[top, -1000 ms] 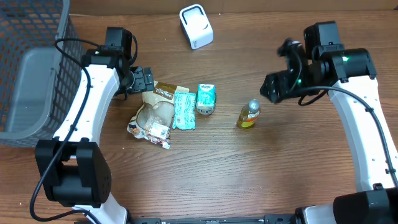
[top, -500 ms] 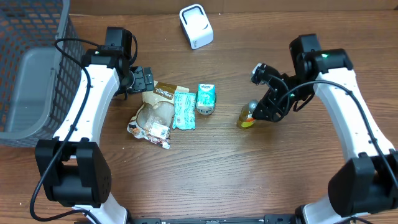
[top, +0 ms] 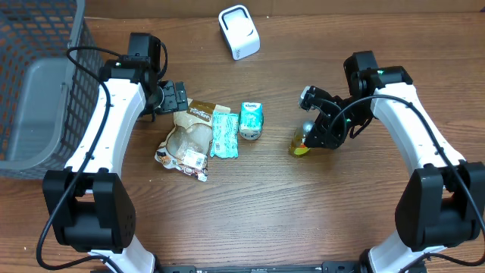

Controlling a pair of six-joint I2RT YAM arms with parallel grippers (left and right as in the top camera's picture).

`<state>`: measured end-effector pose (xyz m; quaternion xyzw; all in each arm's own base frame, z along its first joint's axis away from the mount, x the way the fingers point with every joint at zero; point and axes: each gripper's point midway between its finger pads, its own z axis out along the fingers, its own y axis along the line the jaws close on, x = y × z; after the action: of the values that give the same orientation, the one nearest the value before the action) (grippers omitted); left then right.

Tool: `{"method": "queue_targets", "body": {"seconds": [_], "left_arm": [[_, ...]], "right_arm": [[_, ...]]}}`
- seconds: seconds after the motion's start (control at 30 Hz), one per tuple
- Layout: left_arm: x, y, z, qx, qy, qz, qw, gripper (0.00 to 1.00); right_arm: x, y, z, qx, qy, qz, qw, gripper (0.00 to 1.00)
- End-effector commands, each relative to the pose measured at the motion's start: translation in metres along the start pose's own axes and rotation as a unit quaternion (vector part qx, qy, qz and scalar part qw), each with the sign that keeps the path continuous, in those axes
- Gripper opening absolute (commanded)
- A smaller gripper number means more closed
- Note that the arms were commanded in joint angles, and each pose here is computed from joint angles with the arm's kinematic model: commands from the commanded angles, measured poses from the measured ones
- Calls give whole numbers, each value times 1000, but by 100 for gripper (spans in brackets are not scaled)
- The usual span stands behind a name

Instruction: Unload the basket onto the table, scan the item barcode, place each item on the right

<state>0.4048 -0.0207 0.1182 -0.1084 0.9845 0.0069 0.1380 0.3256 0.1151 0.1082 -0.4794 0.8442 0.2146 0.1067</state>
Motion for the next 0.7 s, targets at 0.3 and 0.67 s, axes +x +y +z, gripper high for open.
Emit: {"method": "queue_targets", "body": {"seconds": [0.3, 0.67], "left_arm": [[-5, 0, -6, 0, -10, -2, 1000, 100], [-5, 0, -6, 0, -10, -2, 1000, 100]], "right_arm": [[-12, 6, 2, -20, -32, -7, 999, 45], [-31, 19, 6, -41, -63, -30, 997, 71]]}}
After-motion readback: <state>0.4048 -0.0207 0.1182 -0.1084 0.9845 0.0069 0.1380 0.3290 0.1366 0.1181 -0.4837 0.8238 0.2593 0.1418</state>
